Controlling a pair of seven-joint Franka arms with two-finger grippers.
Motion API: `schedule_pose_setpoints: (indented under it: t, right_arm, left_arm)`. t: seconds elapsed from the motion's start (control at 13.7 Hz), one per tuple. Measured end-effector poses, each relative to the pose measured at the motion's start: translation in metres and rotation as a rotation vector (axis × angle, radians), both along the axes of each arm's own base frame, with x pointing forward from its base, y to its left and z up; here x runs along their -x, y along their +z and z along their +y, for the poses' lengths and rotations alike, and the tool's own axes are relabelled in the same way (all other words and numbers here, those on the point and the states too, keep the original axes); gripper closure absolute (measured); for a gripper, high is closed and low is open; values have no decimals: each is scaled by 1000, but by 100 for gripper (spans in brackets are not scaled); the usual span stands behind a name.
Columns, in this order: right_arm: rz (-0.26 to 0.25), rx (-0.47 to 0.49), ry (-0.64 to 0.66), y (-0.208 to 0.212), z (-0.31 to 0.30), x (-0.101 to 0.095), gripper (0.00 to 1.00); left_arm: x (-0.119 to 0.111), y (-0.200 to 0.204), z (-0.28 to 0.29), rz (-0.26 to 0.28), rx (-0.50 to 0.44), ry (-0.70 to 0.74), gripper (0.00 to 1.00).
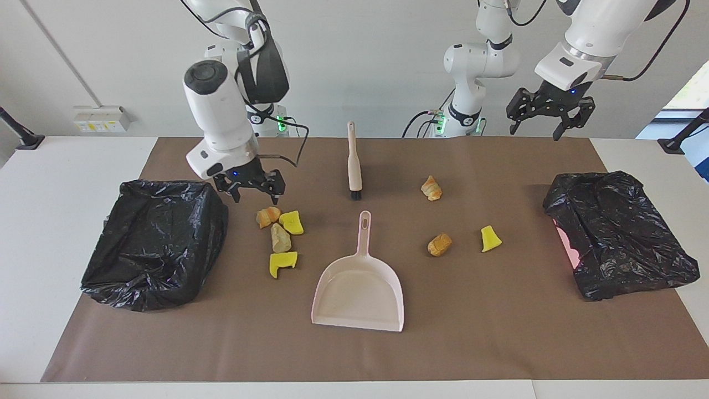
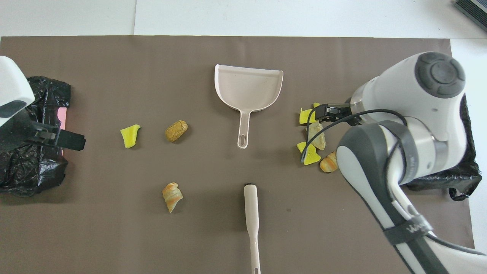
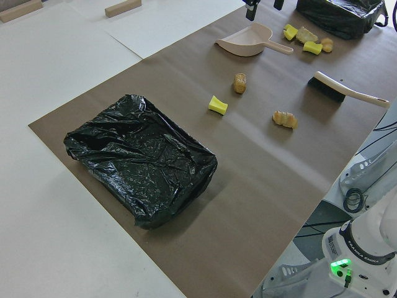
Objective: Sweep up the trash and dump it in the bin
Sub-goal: 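Reach the right gripper to the beige dustpan handle and grasp it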
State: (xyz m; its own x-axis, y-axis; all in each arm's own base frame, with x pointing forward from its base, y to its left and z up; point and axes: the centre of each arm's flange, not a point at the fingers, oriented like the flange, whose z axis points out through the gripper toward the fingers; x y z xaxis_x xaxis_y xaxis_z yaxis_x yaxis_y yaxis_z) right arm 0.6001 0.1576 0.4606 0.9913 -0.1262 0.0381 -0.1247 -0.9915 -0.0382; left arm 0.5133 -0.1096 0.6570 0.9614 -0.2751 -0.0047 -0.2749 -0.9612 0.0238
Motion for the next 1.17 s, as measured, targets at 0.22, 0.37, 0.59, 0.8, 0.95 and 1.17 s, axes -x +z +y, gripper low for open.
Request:
schedule_pose_setpoints:
  t: [0.22,0.37,0.59,0.8,0.95,1.17]
  right_arm:
    - [11,-87,-28,-25,46,-12,0]
    - [5,-109,-75,-23,67,-20,0]
    - [0,-141,-106,-27,98,-37,0]
    - [-3,-165,-119,-44,143,-55,0]
    - [14,-165,-116,-68,178,-54,0]
    - [46,-150,-92,-99,204,-47,0]
  left_arm:
    - [13,-1,-46,5,6,-46,0]
    - [34,-7,-91,23,8,-58,0]
    - [79,-37,-165,39,4,-63,0]
    - [141,-84,-230,18,12,-50,0]
    - [185,-113,-258,18,9,-53,0]
    - [232,-153,-286,19,6,-52,0]
